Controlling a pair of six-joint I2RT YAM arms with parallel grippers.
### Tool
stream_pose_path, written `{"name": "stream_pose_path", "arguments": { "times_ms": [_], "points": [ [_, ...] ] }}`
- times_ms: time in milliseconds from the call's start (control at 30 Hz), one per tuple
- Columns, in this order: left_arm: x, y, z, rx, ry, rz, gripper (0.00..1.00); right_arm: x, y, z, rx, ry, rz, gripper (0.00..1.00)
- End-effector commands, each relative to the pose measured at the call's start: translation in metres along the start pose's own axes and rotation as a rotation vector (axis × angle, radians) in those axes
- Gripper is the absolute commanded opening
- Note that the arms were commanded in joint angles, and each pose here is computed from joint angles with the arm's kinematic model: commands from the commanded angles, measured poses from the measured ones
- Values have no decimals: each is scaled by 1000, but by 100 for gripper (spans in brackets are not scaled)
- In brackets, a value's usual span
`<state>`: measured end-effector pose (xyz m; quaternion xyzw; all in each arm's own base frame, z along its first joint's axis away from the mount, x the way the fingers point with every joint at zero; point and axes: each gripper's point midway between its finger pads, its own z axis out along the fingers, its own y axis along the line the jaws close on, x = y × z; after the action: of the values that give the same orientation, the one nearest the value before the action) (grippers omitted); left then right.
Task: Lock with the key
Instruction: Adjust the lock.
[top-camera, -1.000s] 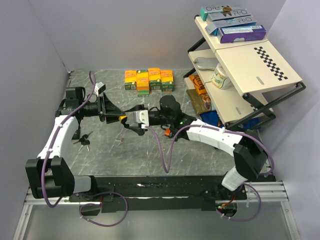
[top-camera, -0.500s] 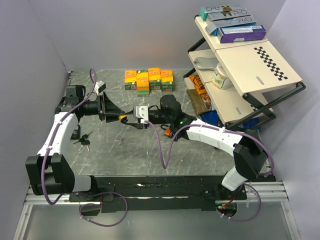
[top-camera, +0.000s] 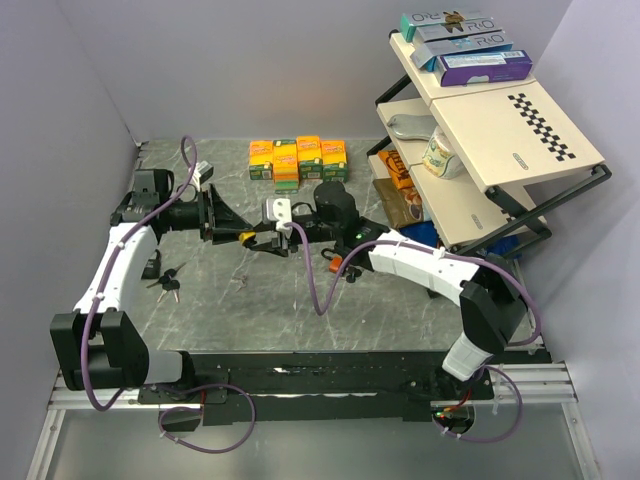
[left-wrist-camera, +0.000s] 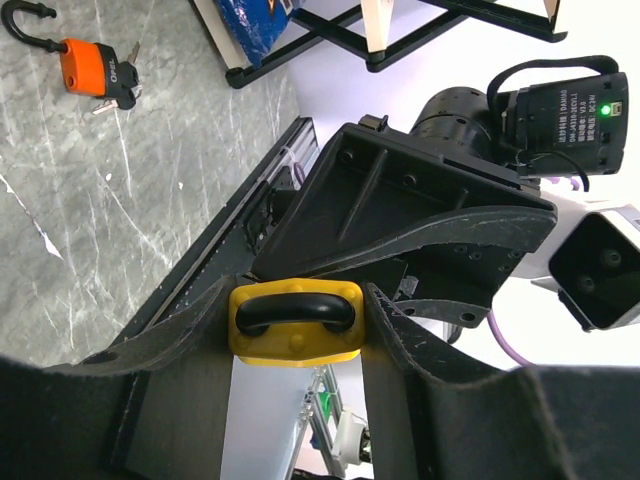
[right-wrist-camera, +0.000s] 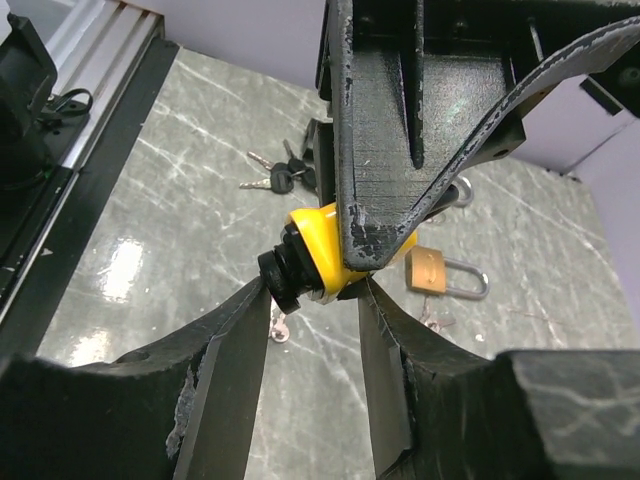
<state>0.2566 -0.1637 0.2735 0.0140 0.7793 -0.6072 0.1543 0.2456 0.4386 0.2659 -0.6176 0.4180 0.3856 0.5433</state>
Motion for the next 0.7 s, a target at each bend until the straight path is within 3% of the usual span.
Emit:
{"name": "stream_pose_path", "arguments": {
  "times_ms": [0,400,667],
  "points": [
    [5,-18,3,26,13,64,1,-50,-11,11,-16,-132,-90,47],
    [10,-14,17,-15,47,98,1,-50,-23,15,5,-132,-59,47],
    [29,-6,17,-68,104,184,1,-47,-52,2,58,-140,30,40]
  ]
}}
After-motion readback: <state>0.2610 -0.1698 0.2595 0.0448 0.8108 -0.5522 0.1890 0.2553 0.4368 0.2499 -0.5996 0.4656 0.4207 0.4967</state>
